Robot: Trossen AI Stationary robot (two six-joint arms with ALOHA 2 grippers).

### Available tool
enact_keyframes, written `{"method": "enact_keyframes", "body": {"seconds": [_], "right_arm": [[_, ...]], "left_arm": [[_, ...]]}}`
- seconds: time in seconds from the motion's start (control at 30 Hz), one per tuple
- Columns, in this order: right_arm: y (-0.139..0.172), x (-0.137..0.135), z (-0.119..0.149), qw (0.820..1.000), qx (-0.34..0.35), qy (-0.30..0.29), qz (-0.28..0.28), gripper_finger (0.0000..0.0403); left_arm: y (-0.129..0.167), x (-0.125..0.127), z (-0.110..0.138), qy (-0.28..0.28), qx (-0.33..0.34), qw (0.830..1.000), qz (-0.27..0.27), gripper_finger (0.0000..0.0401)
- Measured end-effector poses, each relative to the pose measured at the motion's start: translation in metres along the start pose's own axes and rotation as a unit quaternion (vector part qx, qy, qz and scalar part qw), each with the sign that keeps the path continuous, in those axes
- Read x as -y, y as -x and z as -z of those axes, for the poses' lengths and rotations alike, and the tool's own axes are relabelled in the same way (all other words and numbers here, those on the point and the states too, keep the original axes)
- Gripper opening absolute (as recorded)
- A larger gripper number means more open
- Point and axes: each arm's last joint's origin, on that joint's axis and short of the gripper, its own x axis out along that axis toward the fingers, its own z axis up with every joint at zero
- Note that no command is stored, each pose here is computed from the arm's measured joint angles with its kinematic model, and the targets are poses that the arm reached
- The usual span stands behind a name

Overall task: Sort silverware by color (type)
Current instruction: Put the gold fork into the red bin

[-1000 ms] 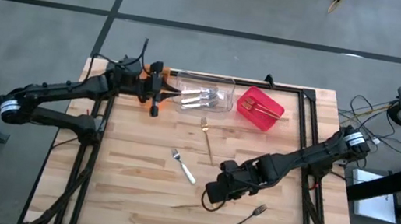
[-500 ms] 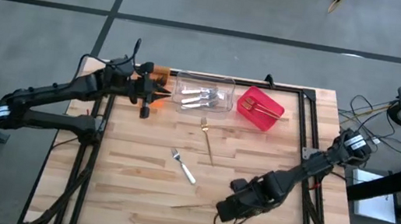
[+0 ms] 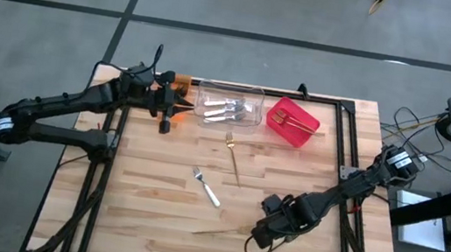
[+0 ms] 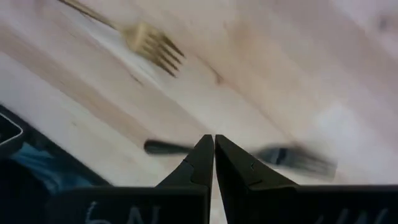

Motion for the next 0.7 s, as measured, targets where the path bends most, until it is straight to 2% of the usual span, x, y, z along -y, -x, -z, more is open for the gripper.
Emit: {"method": "enact_keyframes", "body": {"seconds": [0.13, 0.3, 0.43, 0.53, 0.7], "right_arm": [[0.000, -0.005, -0.002, 0.995, 0.027, 0.092, -0.021, 0.0009], [0.001, -0.013, -0.003, 0.970, 0.053, 0.233, -0.056, 0.0009], [0.002, -0.017, -0.006, 0.953, 0.108, 0.277, -0.056, 0.0010], [0.002, -0.018, -0.007, 0.941, 0.123, 0.311, -0.054, 0.0018], [0.003, -0.018, -0.010, 0.934, 0.158, 0.319, -0.040, 0.0059]], "left_arm": [[0.000, 0.000, 0.000, -0.001, 0.002, 1.000, -0.001, 0.0021], [0.000, 0.000, 0.000, -0.001, 0.002, 1.000, -0.001, 0.0021], [0.000, 0.000, 0.000, 0.000, 0.002, 1.000, -0.001, 0.0021], [0.000, 0.000, 0.000, 0.000, 0.002, 1.000, -0.001, 0.0021], [0.000, 0.000, 0.000, 0.000, 0.001, 1.000, -0.001, 0.0021]]}}
